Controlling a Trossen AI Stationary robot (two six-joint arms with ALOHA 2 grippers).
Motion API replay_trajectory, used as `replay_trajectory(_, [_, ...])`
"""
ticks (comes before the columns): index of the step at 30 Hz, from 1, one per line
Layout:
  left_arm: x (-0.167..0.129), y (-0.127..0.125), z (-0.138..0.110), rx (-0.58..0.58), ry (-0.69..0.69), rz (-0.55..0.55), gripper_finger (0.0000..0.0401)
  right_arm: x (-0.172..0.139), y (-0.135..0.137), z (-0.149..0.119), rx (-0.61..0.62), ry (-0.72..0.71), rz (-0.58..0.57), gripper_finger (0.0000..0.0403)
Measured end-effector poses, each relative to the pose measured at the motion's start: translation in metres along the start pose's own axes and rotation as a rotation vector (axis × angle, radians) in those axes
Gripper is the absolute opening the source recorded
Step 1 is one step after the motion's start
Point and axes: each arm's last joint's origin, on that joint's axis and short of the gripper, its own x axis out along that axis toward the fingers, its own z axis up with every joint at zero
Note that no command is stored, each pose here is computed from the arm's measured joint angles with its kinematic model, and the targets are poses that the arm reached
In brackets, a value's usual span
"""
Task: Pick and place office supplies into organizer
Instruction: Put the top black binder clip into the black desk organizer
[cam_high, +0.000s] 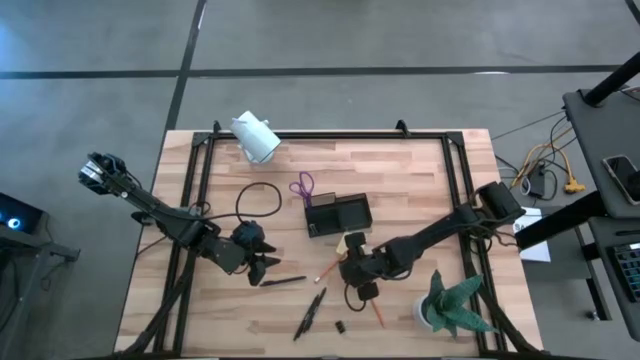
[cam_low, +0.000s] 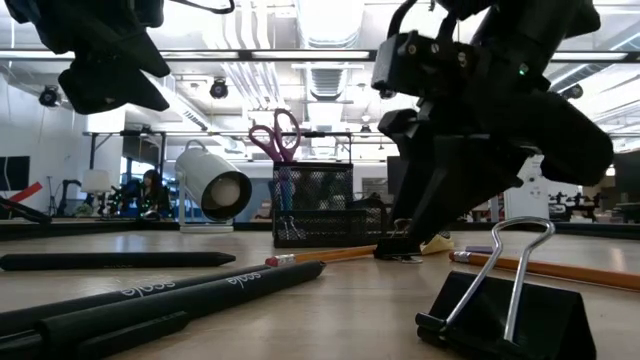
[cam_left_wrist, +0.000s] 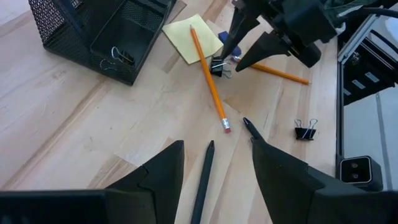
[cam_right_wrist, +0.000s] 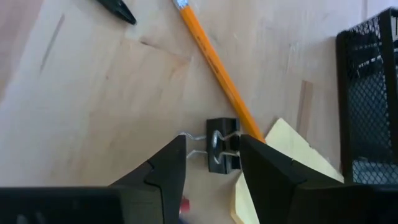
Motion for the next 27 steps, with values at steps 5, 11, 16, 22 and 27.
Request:
replay_trajectory(5, [0.0000,0.0000,0.0001,0.000,0.000,0.000,0.0173,0.0010,-0.0017,-0.0009,0.003,0.003,-0.003,0.0127])
replay_trajectory(11, [0.0000,0.0000,0.0001,0.000,0.000,0.000,0.0173,0.0013,-0.0028,-0.0007,0.006,0.002,-0.004,0.0104])
replay_trajectory(16, [0.0000,0.0000,0.0001,-0.001,0.000,0.000,0.0173,0.0019,-0.0050,-0.0004,0.012,0.001,-0.007,0.0077])
replay_trajectory(22, [0.0000,0.0000,0.0001,-0.002,0.000,0.000,0.0173,0.0034,-0.0065,0.0001,0.002,-0.020,-0.009,0.0052])
replay_trajectory(27, [0.0000,0.0000,0.0001,-0.004,0.000,0.000,0.0173,0.0058,-0.0059,-0.0048,0.000,-0.017,-0.009,0.0043])
